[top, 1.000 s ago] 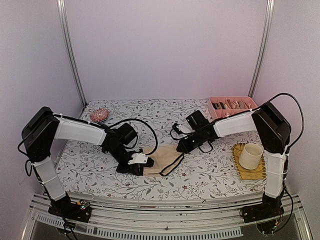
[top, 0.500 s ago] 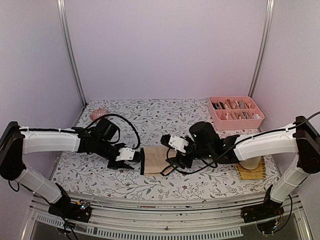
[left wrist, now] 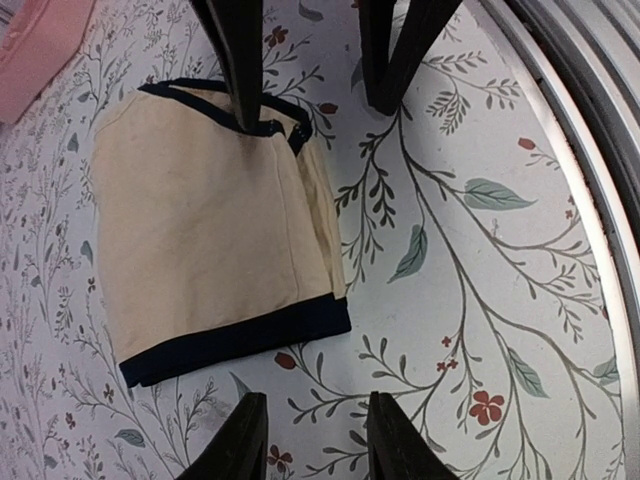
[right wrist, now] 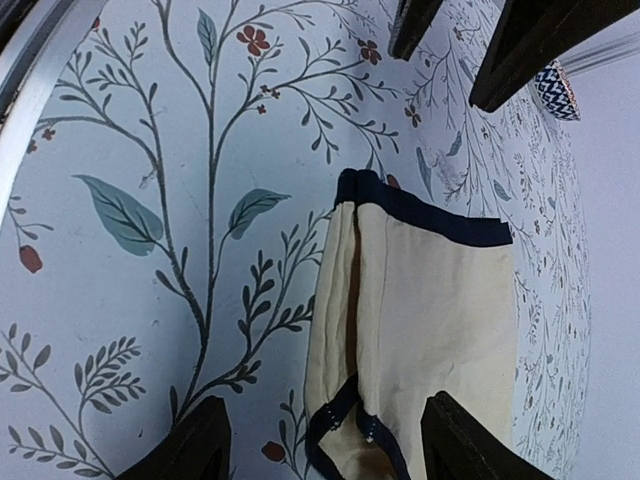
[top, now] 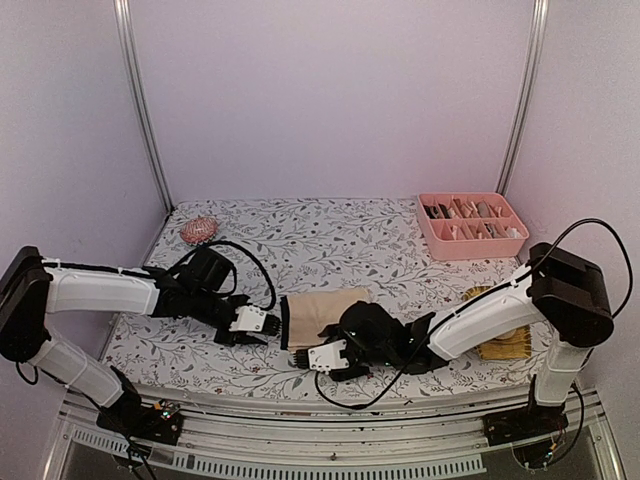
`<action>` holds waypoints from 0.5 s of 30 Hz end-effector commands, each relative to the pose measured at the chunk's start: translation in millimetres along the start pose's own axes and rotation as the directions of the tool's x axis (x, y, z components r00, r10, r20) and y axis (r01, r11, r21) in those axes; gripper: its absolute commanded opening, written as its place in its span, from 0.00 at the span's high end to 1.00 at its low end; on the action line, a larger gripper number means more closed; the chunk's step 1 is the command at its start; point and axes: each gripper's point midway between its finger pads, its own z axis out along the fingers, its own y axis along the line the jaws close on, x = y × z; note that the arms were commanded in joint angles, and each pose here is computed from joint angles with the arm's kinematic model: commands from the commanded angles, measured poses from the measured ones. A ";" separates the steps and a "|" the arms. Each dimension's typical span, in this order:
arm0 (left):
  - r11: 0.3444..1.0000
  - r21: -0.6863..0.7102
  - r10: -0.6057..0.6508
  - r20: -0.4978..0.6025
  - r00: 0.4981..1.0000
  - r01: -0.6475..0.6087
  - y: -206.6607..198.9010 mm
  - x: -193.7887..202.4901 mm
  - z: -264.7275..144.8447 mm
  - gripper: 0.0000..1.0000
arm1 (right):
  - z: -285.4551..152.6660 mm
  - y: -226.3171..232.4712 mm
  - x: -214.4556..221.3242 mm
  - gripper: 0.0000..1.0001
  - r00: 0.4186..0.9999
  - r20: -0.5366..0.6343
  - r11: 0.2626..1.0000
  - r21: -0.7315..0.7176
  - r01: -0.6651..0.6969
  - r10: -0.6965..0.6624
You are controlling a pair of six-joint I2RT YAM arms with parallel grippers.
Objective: Roll the underwear
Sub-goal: Pick up the underwear from the center of the board.
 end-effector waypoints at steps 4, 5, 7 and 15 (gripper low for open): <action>1.000 -0.018 0.006 0.027 1.000 -0.005 -0.4 -1.6 -3.5 0.63 | 22.9 -12.0 11.5 0.35 0.992 -0.114 0.993 0.089 0.072 -0.062; 1.000 -0.018 0.007 0.029 1.000 -0.006 -0.2 -2.4 -3.7 0.63 | 25.1 -11.9 14.2 0.36 0.990 -0.130 0.993 0.092 0.074 -0.062; 1.000 -0.022 0.008 0.032 0.999 -0.007 0.3 -3.1 -4.7 0.63 | 27.8 -10.4 19.0 0.39 0.986 -0.153 0.993 0.091 0.081 -0.067; 1.000 -0.026 0.011 0.027 1.000 -0.010 1.2 -2.4 -7.2 0.63 | 30.2 7.8 25.2 0.60 0.978 -0.192 0.996 0.002 0.087 -0.085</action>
